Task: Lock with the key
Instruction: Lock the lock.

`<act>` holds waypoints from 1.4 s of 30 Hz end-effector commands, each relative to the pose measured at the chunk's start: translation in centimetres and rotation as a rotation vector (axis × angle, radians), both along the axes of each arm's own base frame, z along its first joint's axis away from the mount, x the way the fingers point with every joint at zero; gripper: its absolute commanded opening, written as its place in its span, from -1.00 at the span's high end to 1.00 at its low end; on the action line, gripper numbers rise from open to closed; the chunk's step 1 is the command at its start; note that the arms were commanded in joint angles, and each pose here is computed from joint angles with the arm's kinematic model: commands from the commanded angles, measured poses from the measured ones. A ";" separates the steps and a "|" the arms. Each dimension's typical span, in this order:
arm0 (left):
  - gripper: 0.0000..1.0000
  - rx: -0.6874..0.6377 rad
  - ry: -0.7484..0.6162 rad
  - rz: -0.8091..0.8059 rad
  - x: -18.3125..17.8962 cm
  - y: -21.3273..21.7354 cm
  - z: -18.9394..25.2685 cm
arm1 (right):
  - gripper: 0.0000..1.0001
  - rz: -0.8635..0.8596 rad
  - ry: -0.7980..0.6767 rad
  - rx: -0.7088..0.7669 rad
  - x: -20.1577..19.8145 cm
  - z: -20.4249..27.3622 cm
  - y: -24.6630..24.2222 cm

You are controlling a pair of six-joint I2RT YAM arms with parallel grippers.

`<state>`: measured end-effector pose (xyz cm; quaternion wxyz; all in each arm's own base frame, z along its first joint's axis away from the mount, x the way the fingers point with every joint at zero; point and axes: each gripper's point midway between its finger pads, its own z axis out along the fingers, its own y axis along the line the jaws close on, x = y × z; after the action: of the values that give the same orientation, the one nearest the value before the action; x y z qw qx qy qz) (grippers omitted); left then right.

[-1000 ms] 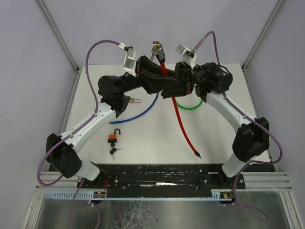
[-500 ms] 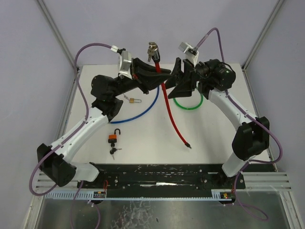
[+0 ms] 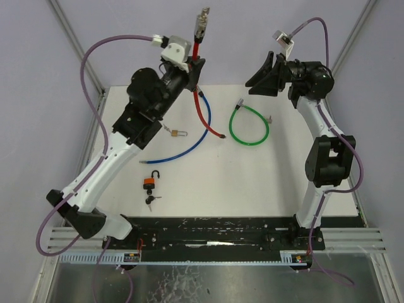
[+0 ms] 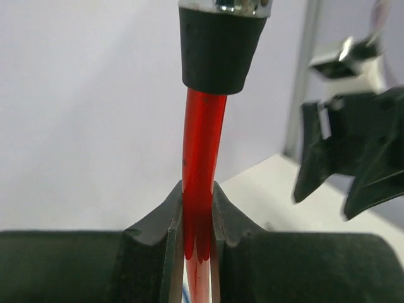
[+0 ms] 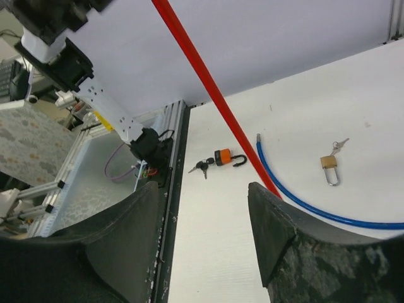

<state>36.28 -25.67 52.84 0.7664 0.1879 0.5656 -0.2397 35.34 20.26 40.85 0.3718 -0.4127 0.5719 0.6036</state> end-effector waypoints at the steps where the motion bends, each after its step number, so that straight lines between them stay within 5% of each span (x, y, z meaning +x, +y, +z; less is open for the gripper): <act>1: 0.99 0.221 0.039 0.285 2.4 1.5 -2.4 | -0.34 -0.017 -0.089 0.027 -0.8 2.8 -0.5; 7: 0.99 0.429 0.025 0.440 2.9 1.2 -3.1 | -0.38 -0.178 -0.057 0.251 1.1 9.6 0.1; 10: 0.99 0.508 0.022 0.520 3.1 2.2 -3.2 | -0.42 -0.533 -0.198 0.092 6.0 8.4 -0.9; 13: 0.99 0.586 0.036 0.589 3.5 3.2 -3.9 | -0.44 -0.632 -0.353 -0.088 6.8 5.1 -2.1; 17: 0.99 0.521 0.085 0.443 2.9 1.6 -4.0 | -0.55 -0.561 -0.508 -0.184 4.1 0.4 -2.6; 22: 0.99 0.413 0.155 0.218 1.8 -0.6 -3.0 | -1.00 -0.354 -0.914 -0.220 -1.5 -4.2 -2.4; 30: 0.99 0.265 0.179 -0.156 -1.6 -4.2 -0.6 | -0.98 0.066 -1.459 -0.235 -7.6 -9.4 0.7; 42: 0.99 0.248 0.248 -0.329 -1.6 -7.5 -2.6 | -0.87 0.432 -1.919 -0.465 -8.4 -18.8 4.1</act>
<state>35.27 -31.88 49.08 0.6184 0.3305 0.6628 -0.2629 25.22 24.78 24.13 0.5159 -0.8400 0.1528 0.0697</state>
